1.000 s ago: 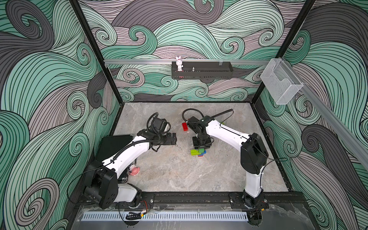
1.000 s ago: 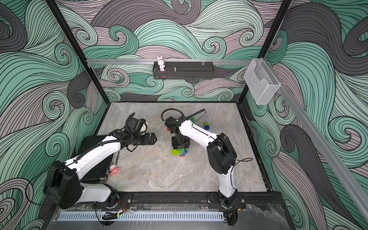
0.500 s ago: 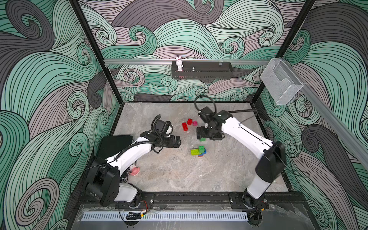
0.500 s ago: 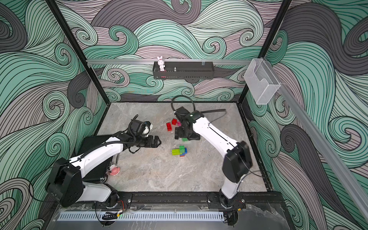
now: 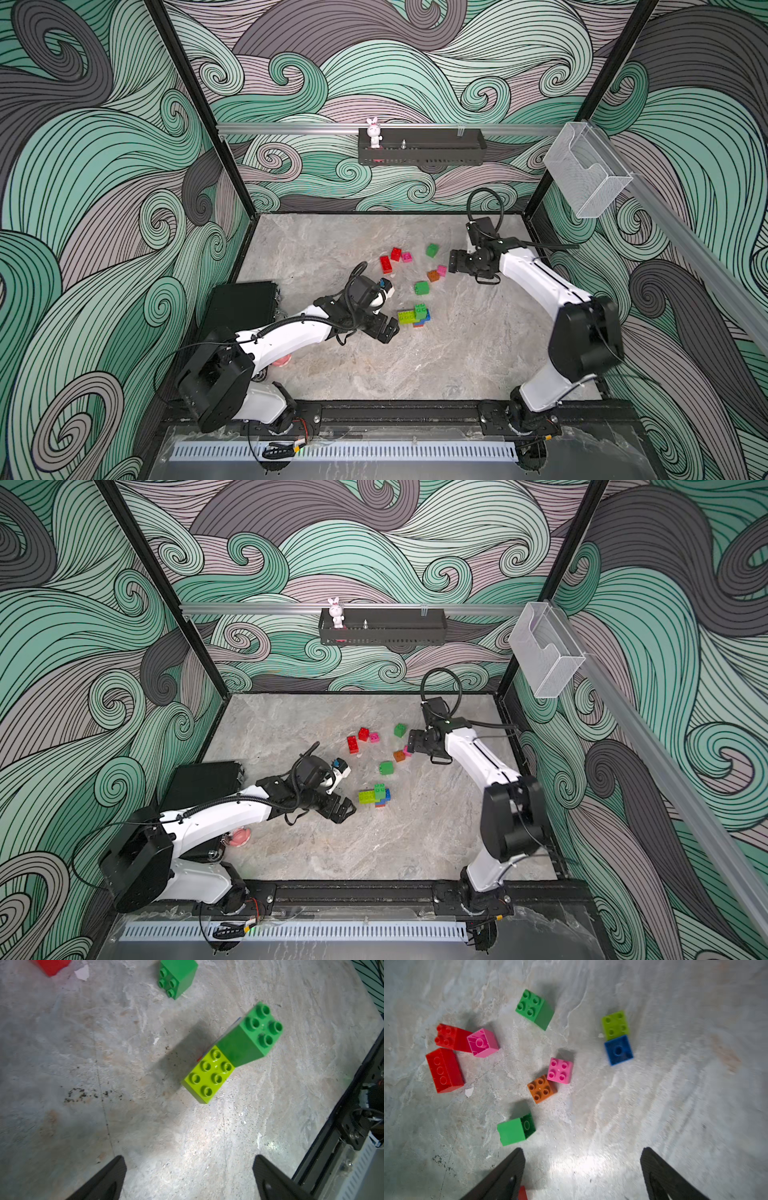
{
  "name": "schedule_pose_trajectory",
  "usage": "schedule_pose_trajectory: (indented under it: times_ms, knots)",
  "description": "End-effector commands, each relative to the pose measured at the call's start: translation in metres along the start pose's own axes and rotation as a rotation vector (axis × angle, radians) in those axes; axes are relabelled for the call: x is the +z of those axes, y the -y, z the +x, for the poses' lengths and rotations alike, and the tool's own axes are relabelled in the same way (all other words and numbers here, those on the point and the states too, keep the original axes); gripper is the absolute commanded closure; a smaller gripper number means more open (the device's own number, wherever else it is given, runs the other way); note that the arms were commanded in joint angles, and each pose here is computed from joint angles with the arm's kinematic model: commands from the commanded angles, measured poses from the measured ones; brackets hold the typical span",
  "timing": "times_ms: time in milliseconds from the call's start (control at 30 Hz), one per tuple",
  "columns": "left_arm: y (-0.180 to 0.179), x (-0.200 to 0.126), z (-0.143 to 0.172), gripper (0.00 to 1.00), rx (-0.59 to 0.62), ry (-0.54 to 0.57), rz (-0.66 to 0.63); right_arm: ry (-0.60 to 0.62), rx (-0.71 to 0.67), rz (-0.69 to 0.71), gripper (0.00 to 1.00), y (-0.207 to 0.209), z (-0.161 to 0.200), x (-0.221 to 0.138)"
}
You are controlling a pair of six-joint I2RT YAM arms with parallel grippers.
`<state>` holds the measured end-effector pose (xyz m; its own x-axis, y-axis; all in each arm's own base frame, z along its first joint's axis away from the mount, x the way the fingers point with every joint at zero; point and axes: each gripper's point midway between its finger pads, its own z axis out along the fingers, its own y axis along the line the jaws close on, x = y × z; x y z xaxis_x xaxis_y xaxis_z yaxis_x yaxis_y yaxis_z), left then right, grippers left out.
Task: Assemble the number 4 with lego
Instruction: Pick up the lego brick from the center of the board.
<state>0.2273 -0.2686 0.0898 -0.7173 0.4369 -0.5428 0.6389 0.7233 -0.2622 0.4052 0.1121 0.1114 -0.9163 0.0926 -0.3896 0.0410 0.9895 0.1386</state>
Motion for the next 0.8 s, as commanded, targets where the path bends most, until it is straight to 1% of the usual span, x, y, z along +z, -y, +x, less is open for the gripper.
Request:
schedule_pose_trajectory:
  times_ms: [0,67,133,200,333,500,633,767]
  knots:
    - [0.006,0.007,-0.013,0.01,0.062,0.042,-0.002,-0.135,-0.032,-0.043,0.13,-0.014,0.012,0.025]
    - [-0.001,0.014,-0.012,0.01,0.054,0.024,-0.046,-0.146,0.000,0.014,0.16,-0.008,0.007,0.043]
    - [-0.007,0.017,-0.014,0.01,0.041,0.036,-0.077,-0.154,0.013,0.052,0.19,-0.004,0.002,0.057]
    - [-0.010,0.019,-0.016,0.01,0.040,0.045,-0.091,-0.169,0.017,0.065,0.19,-0.005,0.000,0.070]
    - [-0.014,0.021,-0.018,0.01,0.034,0.049,-0.116,-0.219,0.021,0.083,0.23,-0.007,0.000,0.088]
    - [-0.016,0.021,-0.015,0.01,0.027,0.043,-0.122,-0.200,0.037,0.115,0.27,-0.006,-0.005,0.092]
    - [-0.016,0.020,-0.016,0.02,0.029,0.047,-0.123,-0.176,0.068,0.116,0.34,-0.007,-0.011,0.092]
    - [-0.016,0.019,-0.016,0.01,0.029,0.049,-0.125,-0.136,0.099,0.093,0.35,-0.012,-0.018,0.085]
